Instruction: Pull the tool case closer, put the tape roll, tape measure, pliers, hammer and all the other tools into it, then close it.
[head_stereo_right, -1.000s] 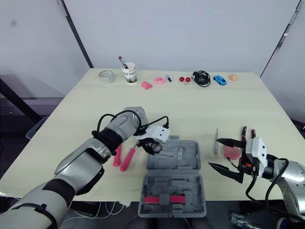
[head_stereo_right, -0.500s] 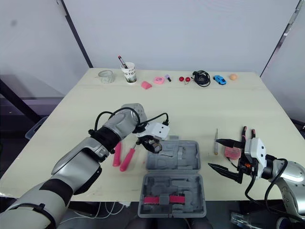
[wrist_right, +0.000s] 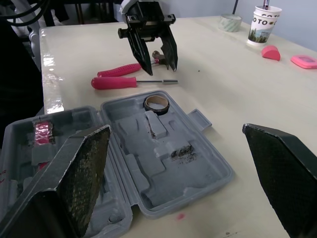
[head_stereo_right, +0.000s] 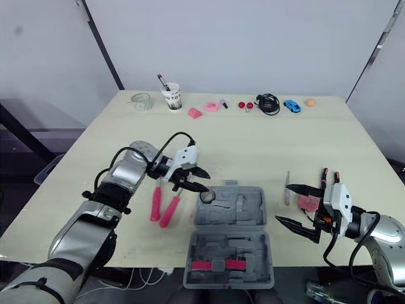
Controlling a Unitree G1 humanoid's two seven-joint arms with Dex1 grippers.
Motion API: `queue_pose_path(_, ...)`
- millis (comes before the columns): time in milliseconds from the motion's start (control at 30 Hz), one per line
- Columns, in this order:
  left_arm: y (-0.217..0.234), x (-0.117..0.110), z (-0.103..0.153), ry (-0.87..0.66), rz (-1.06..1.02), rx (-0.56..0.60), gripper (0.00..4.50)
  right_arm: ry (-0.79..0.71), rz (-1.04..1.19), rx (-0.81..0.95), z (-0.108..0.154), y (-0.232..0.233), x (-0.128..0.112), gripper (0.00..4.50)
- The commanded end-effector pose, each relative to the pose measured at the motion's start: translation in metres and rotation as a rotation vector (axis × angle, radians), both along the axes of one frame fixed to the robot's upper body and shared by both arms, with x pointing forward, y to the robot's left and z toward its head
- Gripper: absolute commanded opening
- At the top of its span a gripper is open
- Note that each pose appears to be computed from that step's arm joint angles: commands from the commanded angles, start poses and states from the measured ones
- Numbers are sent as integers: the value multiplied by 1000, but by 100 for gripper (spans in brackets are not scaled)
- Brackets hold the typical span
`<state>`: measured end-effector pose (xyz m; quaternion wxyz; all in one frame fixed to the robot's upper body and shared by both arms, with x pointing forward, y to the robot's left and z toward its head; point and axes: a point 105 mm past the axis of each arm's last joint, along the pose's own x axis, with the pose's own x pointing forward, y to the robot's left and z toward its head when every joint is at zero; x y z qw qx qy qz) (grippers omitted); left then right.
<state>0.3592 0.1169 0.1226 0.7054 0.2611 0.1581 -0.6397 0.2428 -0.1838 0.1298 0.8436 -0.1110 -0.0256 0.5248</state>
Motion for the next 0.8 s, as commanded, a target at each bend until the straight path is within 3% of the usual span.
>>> queue_pose_path(33,9,2,11,-26,46,-156,228,-48,7,3,7,3,0,450)
queue_pose_path(100,12,0,4,-3,57,-180,228,-50,5,6,7,4,0,450)
queue_pose_path(267,13,1,-9,7,74,-195,37,-53,0,10,6,5,-1,450)
queue_pose_path(300,13,2,-10,7,80,-204,28,-53,-1,10,5,5,-1,450)
queue_pose_path(800,1,4,-26,27,53,-255,28,-58,-26,3,3,4,-3,450)
